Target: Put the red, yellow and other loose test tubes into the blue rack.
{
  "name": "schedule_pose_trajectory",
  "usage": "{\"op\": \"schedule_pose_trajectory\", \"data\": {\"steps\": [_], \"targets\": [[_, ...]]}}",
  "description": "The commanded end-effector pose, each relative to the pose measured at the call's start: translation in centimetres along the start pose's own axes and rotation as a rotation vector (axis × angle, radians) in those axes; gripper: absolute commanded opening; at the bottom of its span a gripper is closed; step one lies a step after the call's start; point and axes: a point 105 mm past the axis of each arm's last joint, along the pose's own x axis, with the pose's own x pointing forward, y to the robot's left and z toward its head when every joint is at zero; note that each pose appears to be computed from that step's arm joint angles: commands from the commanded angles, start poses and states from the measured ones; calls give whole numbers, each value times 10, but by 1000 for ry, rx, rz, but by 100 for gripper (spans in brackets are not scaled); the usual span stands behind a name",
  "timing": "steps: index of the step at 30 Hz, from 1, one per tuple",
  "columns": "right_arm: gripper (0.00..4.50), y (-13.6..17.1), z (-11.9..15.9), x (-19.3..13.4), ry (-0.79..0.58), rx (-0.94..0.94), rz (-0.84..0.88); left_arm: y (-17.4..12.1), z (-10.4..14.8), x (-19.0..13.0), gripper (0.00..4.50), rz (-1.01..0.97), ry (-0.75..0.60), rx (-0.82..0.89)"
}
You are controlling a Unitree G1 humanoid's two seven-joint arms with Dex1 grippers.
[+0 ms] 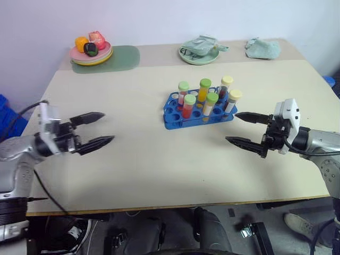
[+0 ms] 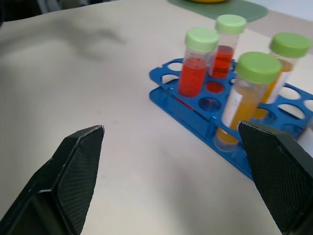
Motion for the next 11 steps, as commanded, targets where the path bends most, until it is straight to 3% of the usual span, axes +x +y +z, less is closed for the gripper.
{"op": "schedule_pose_trajectory", "data": {"steps": [1,11], "targets": [[450,-5,8,-11,-6,-63,-24,0,18,-12,448,-32,-9,80],[450,-13,9,-10,14,-77,-13,-8,19,-10,448,24,-46,63]]}}
